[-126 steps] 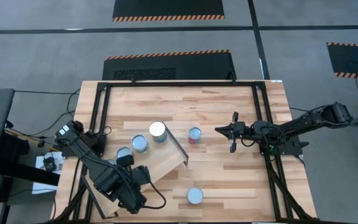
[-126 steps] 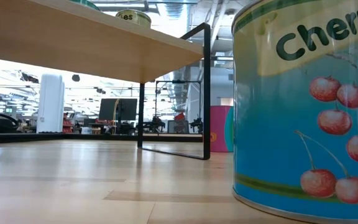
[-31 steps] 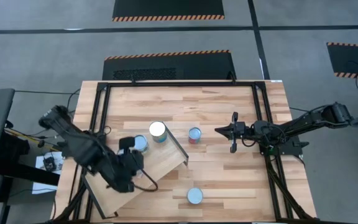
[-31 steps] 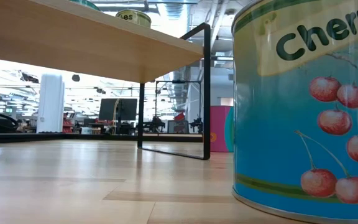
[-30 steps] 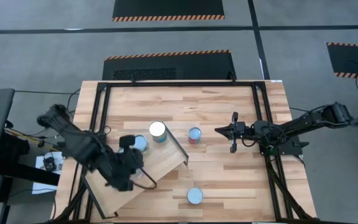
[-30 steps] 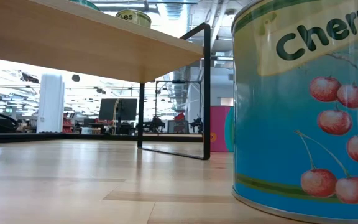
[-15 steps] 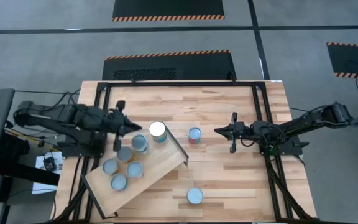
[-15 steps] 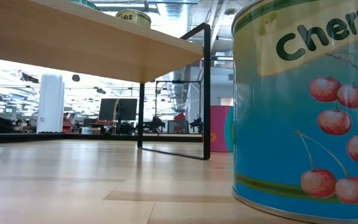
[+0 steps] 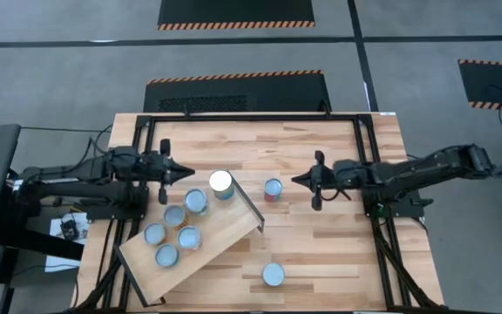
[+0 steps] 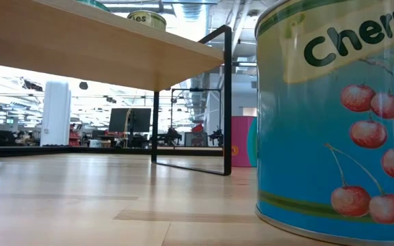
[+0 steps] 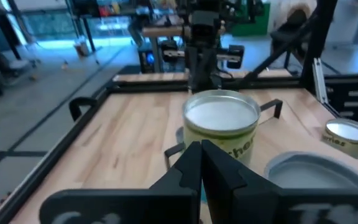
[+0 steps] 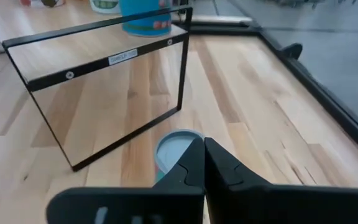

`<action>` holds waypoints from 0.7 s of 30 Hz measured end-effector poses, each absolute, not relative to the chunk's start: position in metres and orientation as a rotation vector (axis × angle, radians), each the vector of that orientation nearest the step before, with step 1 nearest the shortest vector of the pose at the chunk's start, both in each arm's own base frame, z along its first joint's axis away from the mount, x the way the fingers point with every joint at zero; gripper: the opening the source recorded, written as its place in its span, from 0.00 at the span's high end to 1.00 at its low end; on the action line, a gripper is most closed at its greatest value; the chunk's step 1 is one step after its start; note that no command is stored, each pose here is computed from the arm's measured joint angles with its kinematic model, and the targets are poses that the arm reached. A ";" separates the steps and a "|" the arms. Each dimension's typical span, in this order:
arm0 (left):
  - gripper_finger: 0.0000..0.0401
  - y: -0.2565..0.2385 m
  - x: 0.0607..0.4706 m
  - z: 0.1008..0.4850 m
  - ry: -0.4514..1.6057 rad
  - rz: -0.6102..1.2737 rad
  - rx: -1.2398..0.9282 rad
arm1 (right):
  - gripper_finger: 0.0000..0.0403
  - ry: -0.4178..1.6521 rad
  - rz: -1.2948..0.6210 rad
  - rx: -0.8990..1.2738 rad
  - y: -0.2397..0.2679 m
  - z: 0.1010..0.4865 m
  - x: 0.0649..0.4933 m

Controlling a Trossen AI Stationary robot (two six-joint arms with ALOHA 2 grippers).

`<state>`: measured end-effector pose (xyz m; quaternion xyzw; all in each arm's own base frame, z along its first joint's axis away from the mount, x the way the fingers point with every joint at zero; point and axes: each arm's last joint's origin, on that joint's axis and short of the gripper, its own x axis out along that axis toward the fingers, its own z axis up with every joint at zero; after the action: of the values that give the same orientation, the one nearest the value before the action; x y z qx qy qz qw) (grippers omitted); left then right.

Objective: Pick and place cans onto a shelf
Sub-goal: Put the canned chicken soup on the shelf

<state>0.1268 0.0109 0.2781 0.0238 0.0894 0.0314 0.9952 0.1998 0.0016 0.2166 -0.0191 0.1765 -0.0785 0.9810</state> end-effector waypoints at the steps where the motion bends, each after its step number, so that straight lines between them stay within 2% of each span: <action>1: 1.00 0.011 0.123 0.275 0.162 0.068 0.048 | 0.96 0.371 -0.154 -0.040 0.002 0.221 0.202; 9: 1.00 0.009 0.100 0.245 0.074 0.054 0.005 | 0.88 0.451 -0.115 -0.049 0.004 0.234 0.226; 15: 1.00 0.009 0.090 0.243 -0.031 0.072 0.007 | 0.83 0.542 -0.137 -0.054 -0.001 0.232 0.250; 21: 1.00 0.010 0.083 0.237 -0.017 0.145 0.014 | 0.75 0.660 -0.154 -0.056 -0.008 0.231 0.269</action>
<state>0.0827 0.0101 0.2366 0.0069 -0.0086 0.0724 0.9973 0.2690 -0.0083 0.2313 -0.0275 0.3237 -0.0757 0.9427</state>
